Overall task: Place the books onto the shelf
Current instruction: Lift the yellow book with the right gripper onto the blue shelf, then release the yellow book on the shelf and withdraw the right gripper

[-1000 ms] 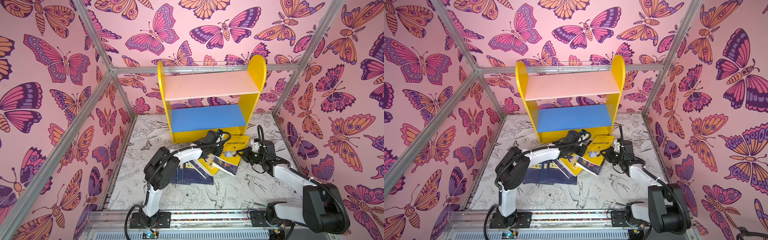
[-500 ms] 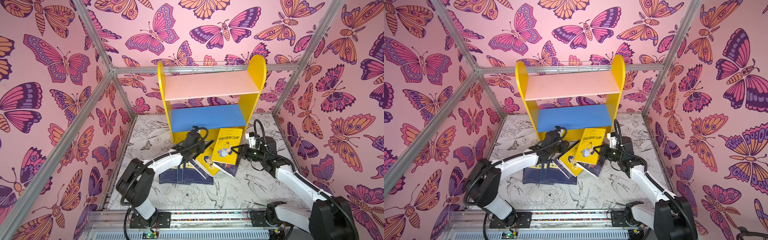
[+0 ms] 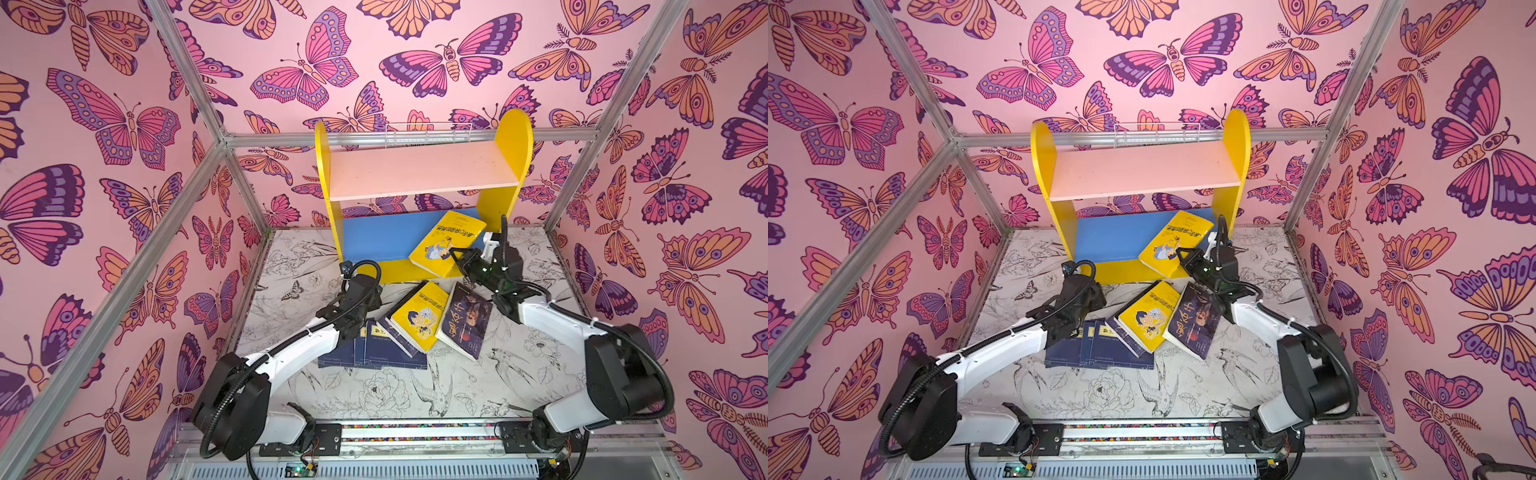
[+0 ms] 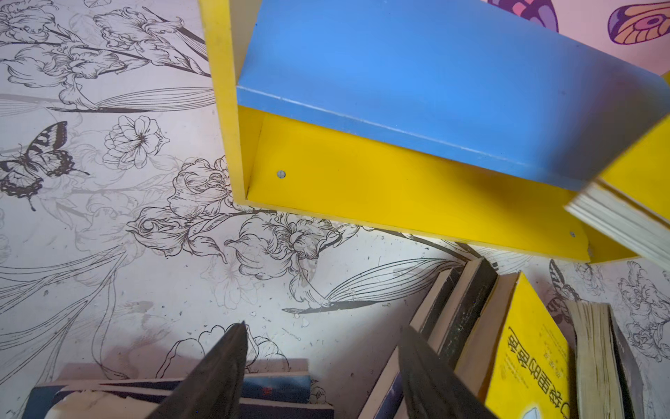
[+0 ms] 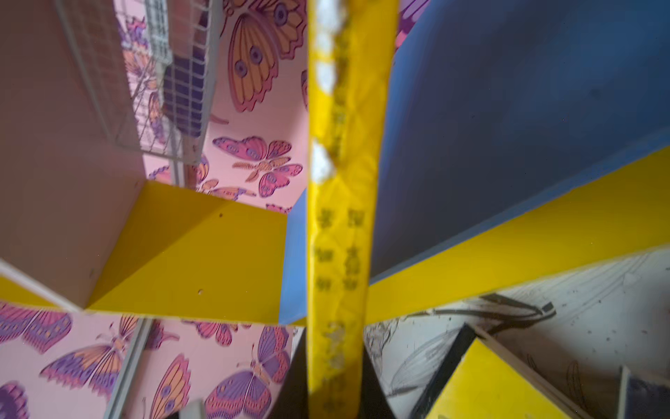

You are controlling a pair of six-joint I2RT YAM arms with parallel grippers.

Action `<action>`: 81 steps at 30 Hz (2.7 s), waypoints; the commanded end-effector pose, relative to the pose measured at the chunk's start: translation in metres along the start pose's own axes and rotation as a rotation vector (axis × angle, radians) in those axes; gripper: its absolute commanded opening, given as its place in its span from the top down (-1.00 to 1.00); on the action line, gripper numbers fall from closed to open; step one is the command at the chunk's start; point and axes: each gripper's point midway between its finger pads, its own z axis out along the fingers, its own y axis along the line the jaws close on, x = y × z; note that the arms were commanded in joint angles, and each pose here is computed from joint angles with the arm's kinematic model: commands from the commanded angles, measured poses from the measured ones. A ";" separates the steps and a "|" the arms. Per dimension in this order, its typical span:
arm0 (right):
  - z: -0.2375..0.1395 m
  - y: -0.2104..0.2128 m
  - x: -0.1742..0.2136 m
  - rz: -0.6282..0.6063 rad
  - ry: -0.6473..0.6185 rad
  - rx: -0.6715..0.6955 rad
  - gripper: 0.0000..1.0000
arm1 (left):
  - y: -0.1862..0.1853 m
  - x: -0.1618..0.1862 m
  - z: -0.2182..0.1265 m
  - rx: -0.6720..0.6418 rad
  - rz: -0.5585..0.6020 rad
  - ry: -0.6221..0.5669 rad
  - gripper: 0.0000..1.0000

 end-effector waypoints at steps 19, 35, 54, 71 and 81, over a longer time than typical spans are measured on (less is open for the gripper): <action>0.019 -0.019 -0.067 0.394 -0.612 0.221 -0.14 | -0.001 0.009 -0.003 0.017 0.026 0.035 -0.46; -0.025 -0.045 -0.034 0.158 -0.326 0.365 -0.28 | 0.001 0.016 0.003 0.002 0.028 0.060 -0.48; 0.001 -0.064 -0.002 0.038 0.020 0.482 0.14 | -0.015 0.031 0.015 0.045 0.067 0.145 -0.67; 0.042 -0.056 -0.020 0.050 -0.002 0.444 0.21 | -0.019 0.036 0.018 0.061 0.085 0.175 -0.68; 0.052 -0.060 -0.036 0.051 -0.017 0.452 0.21 | -0.023 0.039 0.020 0.073 0.105 0.197 -0.69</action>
